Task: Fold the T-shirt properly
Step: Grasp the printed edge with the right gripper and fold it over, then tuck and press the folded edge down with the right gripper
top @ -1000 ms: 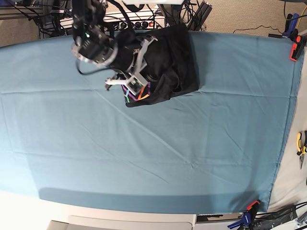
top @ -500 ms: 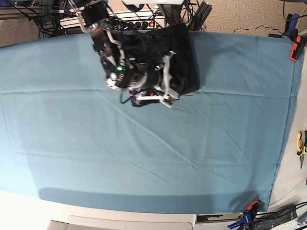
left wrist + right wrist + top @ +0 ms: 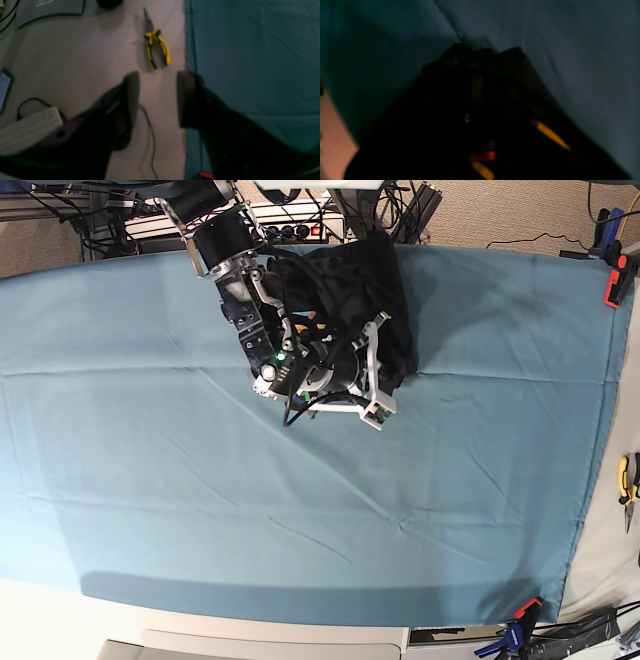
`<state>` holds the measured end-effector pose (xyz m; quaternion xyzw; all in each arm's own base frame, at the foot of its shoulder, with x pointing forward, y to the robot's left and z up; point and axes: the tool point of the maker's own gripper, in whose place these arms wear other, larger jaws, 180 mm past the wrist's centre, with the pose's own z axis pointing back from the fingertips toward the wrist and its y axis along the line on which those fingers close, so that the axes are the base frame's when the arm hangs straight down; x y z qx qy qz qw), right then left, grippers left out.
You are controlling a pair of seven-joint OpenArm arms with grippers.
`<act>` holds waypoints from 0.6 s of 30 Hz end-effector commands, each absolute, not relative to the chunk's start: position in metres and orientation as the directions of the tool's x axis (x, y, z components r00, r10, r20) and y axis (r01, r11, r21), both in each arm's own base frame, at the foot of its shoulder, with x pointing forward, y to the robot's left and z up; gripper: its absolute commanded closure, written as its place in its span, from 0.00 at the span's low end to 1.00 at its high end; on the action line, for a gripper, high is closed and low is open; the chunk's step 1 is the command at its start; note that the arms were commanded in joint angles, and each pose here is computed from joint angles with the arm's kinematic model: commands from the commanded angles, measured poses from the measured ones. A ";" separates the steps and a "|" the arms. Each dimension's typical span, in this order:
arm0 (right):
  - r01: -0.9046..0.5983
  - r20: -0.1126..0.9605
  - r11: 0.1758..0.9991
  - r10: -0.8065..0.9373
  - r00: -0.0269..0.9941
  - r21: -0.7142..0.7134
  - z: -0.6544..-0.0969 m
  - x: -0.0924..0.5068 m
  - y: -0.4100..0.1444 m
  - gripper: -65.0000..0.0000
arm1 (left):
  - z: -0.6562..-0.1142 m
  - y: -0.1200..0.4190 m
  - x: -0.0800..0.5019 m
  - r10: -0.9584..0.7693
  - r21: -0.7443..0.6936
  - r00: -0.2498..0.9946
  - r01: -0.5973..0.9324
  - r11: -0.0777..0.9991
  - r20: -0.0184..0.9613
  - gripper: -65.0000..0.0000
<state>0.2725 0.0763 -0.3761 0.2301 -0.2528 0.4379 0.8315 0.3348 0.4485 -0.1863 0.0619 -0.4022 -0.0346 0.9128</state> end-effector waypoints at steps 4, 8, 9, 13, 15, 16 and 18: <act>-0.857 0.648 0.427 0.571 0.504 0.289 -0.352 0.256 0.099 1.00 | -0.163 0.453 0.340 -0.136 0.170 0.631 0.007 0.985 0.764 0.60; -0.874 0.683 0.392 0.556 0.473 0.287 -0.333 0.249 0.108 0.79 | -0.164 0.454 0.339 -0.137 0.173 0.634 0.005 0.985 0.761 0.60; -0.877 0.700 0.392 0.542 0.465 0.279 -0.327 0.250 0.109 0.72 | -0.164 0.454 0.339 -0.138 0.176 0.635 0.004 0.984 0.760 0.60; -0.872 0.747 0.428 0.492 0.447 0.239 -0.307 0.263 0.101 0.68 | -0.165 0.459 0.337 -0.147 0.199 0.646 -0.007 0.980 0.749 0.60; -0.839 0.753 0.497 0.460 0.471 0.221 -0.304 0.279 0.085 0.67 | -0.168 0.459 0.336 -0.148 0.201 0.653 -0.006 0.980 0.743 0.60; -0.807 0.752 0.549 0.432 0.498 0.219 -0.304 0.290 0.073 0.64 | -0.170 0.459 0.335 -0.148 0.200 0.658 -0.004 0.980 0.739 0.60; -0.733 0.753 0.645 0.369 0.545 0.214 -0.305 0.311 0.043 0.57 | -0.176 0.459 0.332 -0.147 0.198 0.669 -0.001 0.980 0.729 0.60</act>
